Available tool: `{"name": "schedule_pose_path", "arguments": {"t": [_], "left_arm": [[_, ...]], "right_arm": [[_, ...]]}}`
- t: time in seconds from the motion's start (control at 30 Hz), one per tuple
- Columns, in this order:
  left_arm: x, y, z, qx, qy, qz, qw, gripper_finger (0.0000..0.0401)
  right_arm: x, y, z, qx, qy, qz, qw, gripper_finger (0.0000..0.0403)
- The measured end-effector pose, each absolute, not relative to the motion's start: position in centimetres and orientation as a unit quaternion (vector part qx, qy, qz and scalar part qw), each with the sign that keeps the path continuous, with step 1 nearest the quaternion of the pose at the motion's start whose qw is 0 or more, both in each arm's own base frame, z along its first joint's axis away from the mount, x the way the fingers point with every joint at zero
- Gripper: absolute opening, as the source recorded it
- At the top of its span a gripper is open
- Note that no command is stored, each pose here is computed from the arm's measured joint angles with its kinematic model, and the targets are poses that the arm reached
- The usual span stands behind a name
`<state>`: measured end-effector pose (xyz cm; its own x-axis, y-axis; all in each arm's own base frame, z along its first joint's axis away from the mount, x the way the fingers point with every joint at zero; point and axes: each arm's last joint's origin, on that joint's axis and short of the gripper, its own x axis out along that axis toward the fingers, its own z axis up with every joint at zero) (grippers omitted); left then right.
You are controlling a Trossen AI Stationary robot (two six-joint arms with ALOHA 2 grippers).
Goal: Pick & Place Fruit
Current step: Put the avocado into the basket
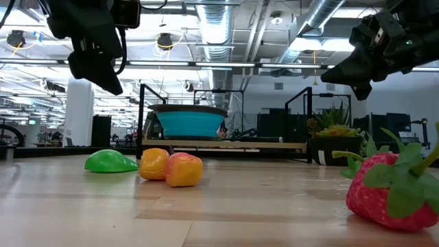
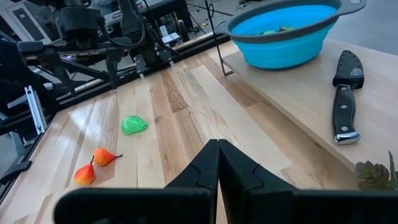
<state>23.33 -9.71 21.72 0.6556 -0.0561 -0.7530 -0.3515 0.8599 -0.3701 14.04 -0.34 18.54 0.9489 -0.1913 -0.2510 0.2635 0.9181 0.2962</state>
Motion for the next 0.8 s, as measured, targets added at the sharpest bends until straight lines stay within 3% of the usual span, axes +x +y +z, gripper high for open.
{"name": "schedule_pose_path", "arguments": {"t": [0.27,0.47,0.8], "left_arm": [[23.3,-9.7,21.7,-0.256,0.406,0.086,0.873,0.0387],[23.6,-9.6,21.3,-0.289,0.408,0.112,0.859,0.0382],[25.0,-10.1,17.1,-0.246,0.468,0.152,0.835,0.0377]], "right_arm": [[14.0,-0.3,18.5,0.165,0.109,-0.117,0.973,0.0001],[14.0,-0.3,18.5,0.165,0.109,-0.117,0.973,0.0001],[14.0,-0.3,18.5,0.165,0.109,-0.117,0.973,0.0001]]}}
